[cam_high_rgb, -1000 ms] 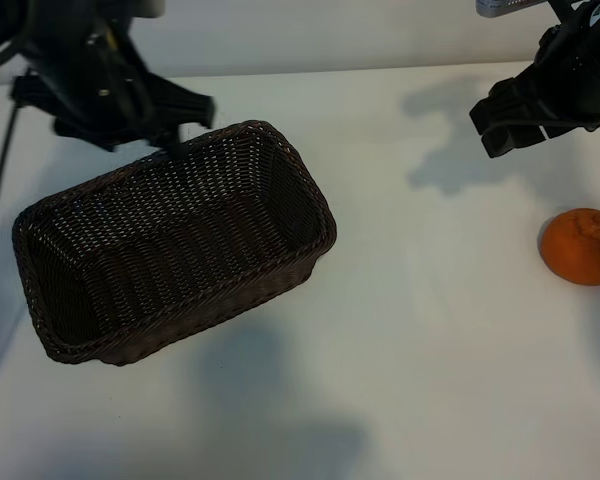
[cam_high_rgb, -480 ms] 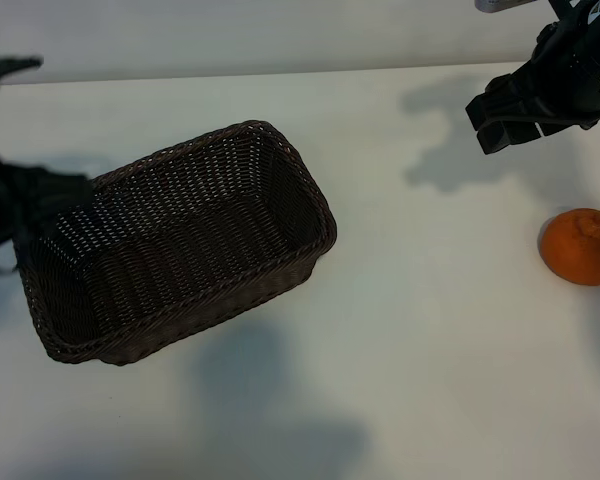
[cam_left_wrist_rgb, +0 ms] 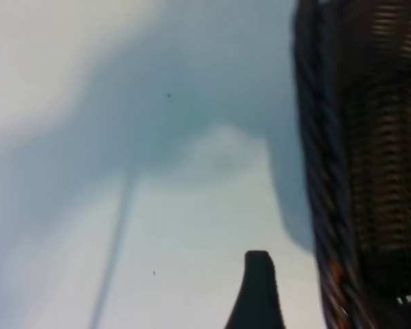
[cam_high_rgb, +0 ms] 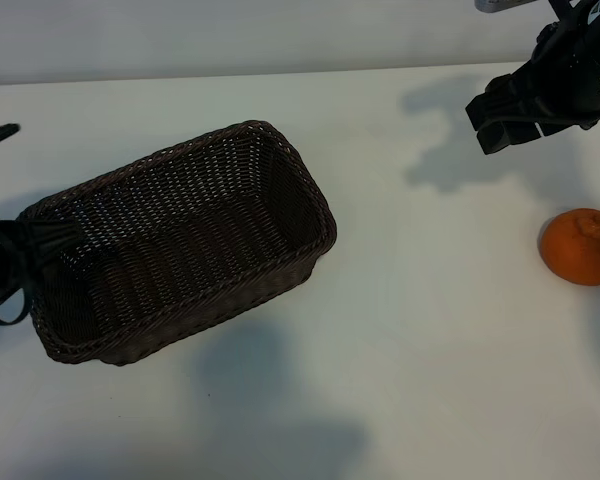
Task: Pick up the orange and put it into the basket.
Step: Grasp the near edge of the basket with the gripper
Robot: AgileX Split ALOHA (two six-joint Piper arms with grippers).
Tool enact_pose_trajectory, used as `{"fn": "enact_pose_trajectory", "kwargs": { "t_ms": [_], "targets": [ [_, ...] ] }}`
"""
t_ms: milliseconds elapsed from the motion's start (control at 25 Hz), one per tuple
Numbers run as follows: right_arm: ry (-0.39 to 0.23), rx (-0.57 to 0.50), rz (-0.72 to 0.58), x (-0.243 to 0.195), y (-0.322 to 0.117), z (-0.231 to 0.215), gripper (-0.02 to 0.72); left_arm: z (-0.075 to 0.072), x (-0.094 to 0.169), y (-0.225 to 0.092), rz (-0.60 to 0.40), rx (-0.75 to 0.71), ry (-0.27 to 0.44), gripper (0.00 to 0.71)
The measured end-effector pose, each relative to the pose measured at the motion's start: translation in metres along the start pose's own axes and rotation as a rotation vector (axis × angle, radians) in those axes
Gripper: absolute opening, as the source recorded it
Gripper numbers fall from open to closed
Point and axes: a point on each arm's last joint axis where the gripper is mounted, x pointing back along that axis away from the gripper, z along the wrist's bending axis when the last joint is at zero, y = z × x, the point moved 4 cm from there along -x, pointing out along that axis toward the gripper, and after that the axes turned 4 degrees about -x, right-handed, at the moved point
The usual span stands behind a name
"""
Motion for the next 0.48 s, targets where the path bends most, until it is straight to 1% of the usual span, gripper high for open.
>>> {"fn": "enact_pose_trajectory", "kwargs": {
  "t_ms": [120,160,320,480],
  "targets": [
    [0.001,-0.001,0.000,0.000,0.000,0.000,0.582,0.005,-0.015,0.003,0.054,0.011,-0.006,0.592],
    [0.002,-0.001,0.000,0.000,0.000,0.000,0.582,0.004,-0.020,0.005,0.072,0.015,-0.021,0.592],
    [0.005,-0.003,0.000,0.000,0.000,0.001,0.582,-0.004,-0.039,0.010,0.109,0.021,-0.093,0.592],
    [0.007,-0.004,0.000,0.000,0.000,0.001,0.582,-0.012,-0.061,0.009,0.152,0.013,-0.098,0.592]
  ]
}}
